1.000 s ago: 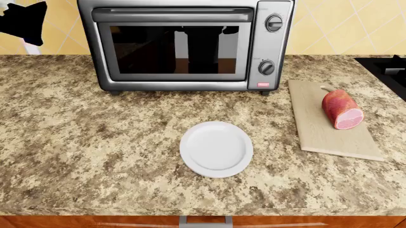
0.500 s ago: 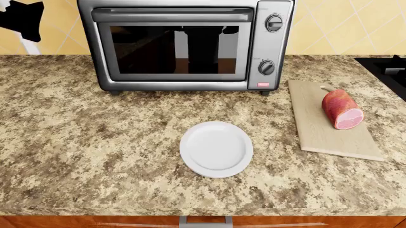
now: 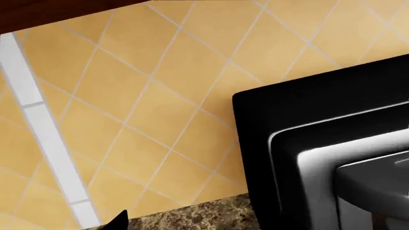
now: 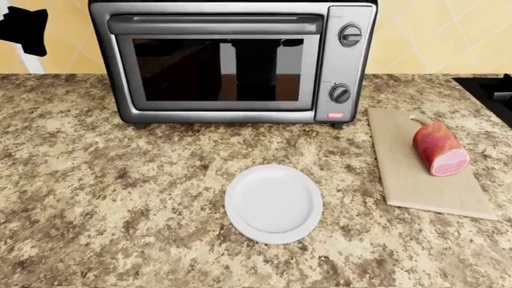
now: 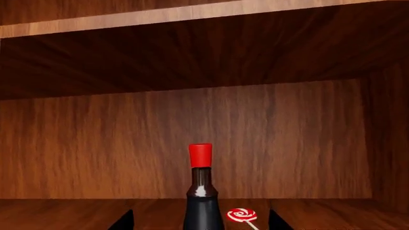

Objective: Pick the pork loin from the plate and place it on the cutting board. Then pick the condiment bottle from the cabinet and place it next to the cutting board.

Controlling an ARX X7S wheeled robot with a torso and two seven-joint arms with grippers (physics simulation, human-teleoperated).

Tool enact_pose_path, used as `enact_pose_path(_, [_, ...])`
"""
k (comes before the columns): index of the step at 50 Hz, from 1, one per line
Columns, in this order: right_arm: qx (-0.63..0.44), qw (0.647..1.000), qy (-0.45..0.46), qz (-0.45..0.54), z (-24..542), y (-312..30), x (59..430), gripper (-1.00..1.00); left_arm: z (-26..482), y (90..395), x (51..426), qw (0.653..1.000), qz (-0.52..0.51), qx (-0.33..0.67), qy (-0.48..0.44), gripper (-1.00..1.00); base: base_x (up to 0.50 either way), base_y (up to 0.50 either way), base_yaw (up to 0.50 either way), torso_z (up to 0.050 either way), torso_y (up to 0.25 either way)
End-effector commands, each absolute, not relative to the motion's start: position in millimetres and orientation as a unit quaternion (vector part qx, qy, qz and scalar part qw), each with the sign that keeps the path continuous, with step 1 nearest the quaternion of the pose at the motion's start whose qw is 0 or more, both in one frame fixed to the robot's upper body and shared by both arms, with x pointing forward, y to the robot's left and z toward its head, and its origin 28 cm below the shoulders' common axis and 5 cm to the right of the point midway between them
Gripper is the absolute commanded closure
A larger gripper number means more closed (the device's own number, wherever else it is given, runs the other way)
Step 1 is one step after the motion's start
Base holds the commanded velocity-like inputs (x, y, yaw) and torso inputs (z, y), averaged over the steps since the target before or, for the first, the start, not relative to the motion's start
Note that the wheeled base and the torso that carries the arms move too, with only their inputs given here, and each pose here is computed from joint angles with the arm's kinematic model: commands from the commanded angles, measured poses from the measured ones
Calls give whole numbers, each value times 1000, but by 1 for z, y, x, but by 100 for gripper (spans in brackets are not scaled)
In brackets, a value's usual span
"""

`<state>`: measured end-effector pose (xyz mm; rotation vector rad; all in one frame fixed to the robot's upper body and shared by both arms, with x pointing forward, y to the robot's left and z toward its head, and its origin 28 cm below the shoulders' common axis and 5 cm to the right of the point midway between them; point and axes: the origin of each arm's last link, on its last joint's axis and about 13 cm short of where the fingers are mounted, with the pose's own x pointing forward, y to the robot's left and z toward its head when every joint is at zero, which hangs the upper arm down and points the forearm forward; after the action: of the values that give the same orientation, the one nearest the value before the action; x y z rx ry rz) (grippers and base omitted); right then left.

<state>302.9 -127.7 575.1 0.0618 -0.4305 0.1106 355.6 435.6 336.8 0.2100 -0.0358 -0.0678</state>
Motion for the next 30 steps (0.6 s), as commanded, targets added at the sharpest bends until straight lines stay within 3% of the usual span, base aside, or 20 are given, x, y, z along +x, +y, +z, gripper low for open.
enact_pose_path(1, [19, 978, -200, 59, 572, -125, 305, -100, 335, 438, 356, 995, -27, 97, -17, -100, 129, 0, 0, 0, 0])
enact_pose_path(30, [-11, 978, -201, 62, 576, -119, 301, -100, 337, 440, 358, 996, -20, 81, -24, -100, 126, 0, 0, 0, 0])
